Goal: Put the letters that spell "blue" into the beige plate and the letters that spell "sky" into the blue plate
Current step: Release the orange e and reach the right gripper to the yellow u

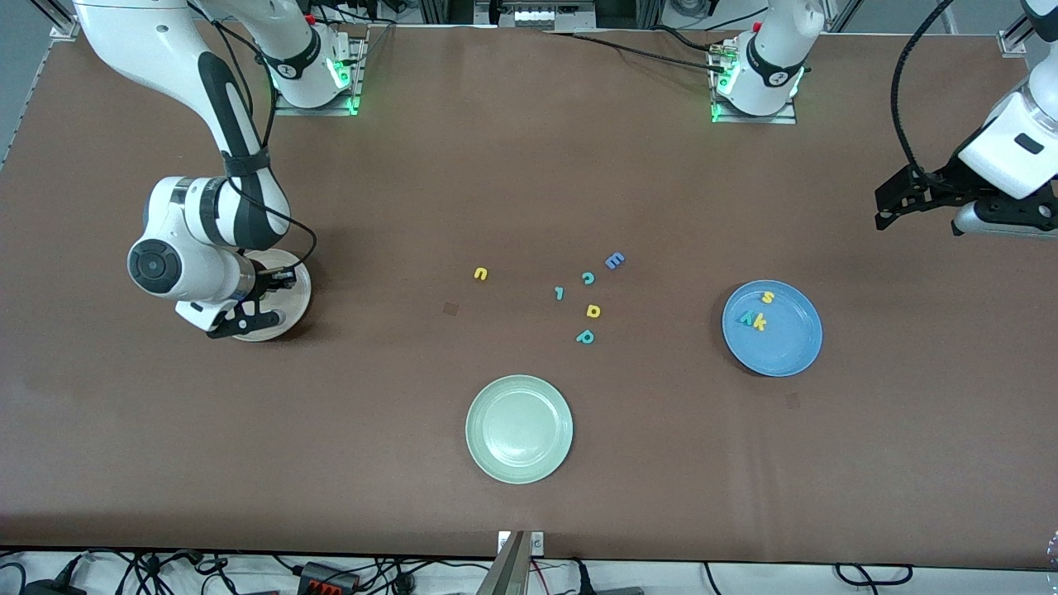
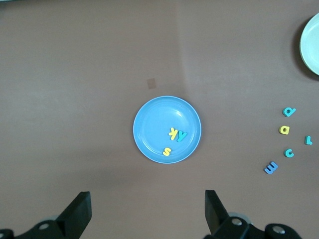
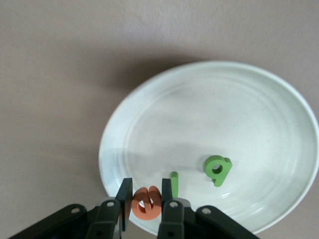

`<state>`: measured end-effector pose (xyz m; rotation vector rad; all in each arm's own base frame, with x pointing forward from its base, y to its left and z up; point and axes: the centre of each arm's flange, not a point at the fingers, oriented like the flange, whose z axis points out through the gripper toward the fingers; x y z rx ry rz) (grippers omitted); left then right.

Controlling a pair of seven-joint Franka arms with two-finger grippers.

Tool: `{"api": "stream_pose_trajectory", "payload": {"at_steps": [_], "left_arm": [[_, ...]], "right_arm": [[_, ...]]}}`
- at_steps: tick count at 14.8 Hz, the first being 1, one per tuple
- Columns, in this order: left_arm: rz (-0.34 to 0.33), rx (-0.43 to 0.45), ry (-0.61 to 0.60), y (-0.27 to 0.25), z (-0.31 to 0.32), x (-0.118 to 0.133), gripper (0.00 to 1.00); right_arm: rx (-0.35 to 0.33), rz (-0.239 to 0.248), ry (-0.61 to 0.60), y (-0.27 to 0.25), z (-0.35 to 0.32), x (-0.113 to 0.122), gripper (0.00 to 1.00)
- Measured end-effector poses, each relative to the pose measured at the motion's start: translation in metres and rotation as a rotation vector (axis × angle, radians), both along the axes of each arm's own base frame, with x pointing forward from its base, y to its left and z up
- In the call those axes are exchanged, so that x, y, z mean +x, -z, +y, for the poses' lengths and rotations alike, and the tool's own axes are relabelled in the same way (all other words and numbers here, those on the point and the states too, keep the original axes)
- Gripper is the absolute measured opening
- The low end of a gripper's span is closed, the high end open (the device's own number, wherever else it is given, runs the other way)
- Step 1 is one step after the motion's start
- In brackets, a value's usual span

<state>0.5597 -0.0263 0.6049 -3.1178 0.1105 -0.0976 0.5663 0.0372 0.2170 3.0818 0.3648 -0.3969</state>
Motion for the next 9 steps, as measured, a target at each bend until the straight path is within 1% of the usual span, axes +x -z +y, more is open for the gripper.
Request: {"api": "stream_pose_trajectory", "payload": {"at_steps": [2, 3, 5, 6, 9], "left_arm": [[-0.002, 0.000, -0.005, -0.001, 0.005, -0.001, 1.00], [-0.003, 0.000, -0.006, -0.002, 0.006, -0.001, 1.00], [-0.001, -0.001, -0.003, -0.002, 0.004, -0.001, 1.00], [0.000, 0.000, 0.001, -0.002, 0.002, -0.002, 1.00], [0.002, 0.000, 0.002, -0.002, 0.001, -0.002, 1.00]], "right_arm": [[-0.003, -0.004, -0.001, 0.010, -0.003, -0.008, 0.27], [-0.004, -0.007, 0.000, 0.012, -0.004, -0.009, 0.32], [-0.004, -0.024, 0.001, 0.011, -0.006, -0.007, 0.48], [-0.002, -0.037, -0.001, 0.006, -0.004, -0.004, 0.59], [0.018, -0.085, -0.024, -0.030, 0.011, 0.016, 0.87]]}}
